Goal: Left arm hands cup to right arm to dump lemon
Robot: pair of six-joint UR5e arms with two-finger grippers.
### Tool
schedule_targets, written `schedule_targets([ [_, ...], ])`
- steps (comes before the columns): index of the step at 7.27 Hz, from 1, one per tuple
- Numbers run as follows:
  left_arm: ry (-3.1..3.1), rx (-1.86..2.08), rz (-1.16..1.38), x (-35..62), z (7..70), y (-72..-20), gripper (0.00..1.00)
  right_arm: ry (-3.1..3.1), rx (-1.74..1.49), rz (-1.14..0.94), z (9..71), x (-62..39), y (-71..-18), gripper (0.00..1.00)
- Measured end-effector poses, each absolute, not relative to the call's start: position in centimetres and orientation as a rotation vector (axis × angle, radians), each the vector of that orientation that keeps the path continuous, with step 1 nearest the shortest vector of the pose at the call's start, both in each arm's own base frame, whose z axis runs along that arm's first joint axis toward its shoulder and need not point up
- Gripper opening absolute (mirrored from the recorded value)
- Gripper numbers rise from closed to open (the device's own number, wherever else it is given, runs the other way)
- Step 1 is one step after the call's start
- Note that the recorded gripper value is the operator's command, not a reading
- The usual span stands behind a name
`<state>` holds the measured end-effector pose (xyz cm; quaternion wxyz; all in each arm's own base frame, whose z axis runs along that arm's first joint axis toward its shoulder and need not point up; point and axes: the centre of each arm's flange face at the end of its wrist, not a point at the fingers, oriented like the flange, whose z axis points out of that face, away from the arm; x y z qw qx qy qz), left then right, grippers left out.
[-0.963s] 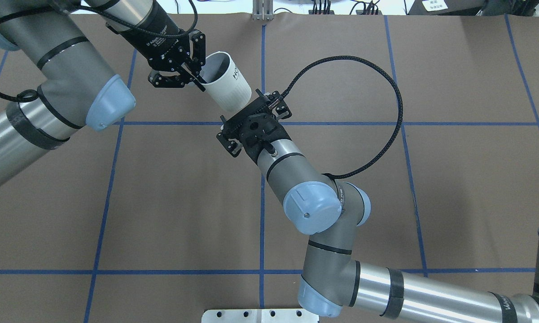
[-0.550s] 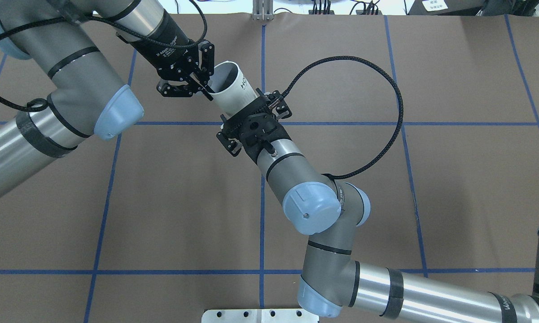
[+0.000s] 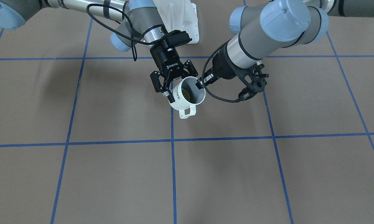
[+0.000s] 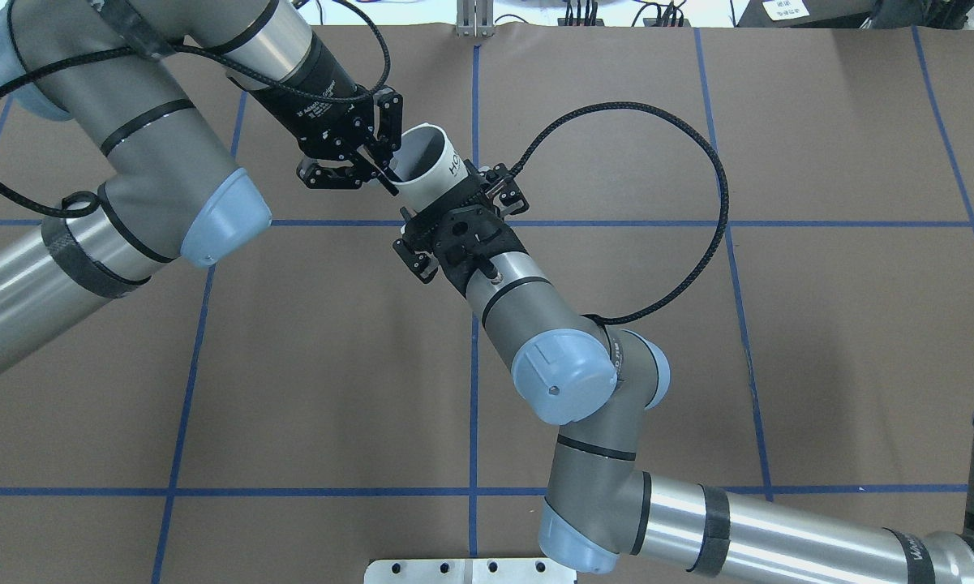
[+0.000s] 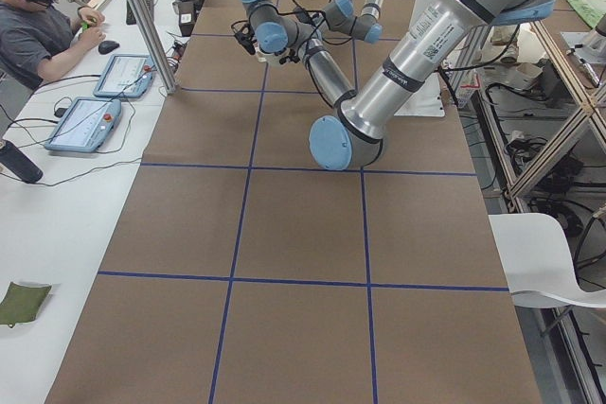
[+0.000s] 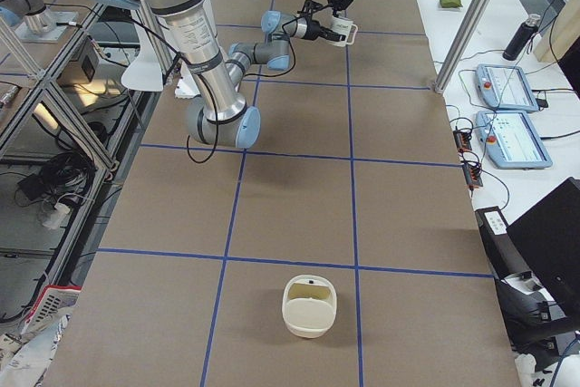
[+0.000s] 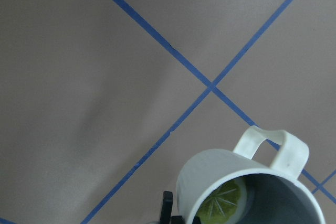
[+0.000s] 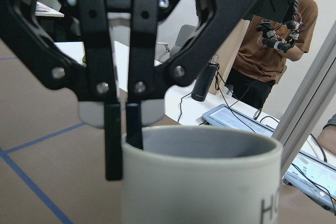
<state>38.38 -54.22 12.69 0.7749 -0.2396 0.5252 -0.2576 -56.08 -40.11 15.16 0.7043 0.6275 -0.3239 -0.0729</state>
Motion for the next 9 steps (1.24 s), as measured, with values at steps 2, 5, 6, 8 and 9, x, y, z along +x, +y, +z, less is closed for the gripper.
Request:
schedule_targets([
  [2, 1.143, -0.518, -0.548, 38.51, 12.3, -53.74, 0.0, -0.72, 1.396, -0.162, 15.13, -56.08, -40.12, 0.98],
  [5, 1.148, -0.517, -0.539, 38.56, 12.01, -53.29, 0.0, -0.722, 1.396, -0.16, 15.2, -55.97, -40.09, 0.52],
  [6, 1.148, -0.517, -0.537, 38.58, 12.03, -53.25, 0.42, -0.721, 1.397, -0.161, 15.32, -55.85, -40.07, 0.34],
  [8, 1.157, -0.507, -0.522, 38.55, 11.91, -53.18, 1.0, -0.72, 1.394, -0.166, 15.54, -55.86, -39.91, 0.25],
  [9, 1.167, -0.496, -0.51, 38.48, 11.89, -53.15, 1.0, -0.716, 1.388, -0.171, 16.05, -55.87, -39.9, 0.25],
])
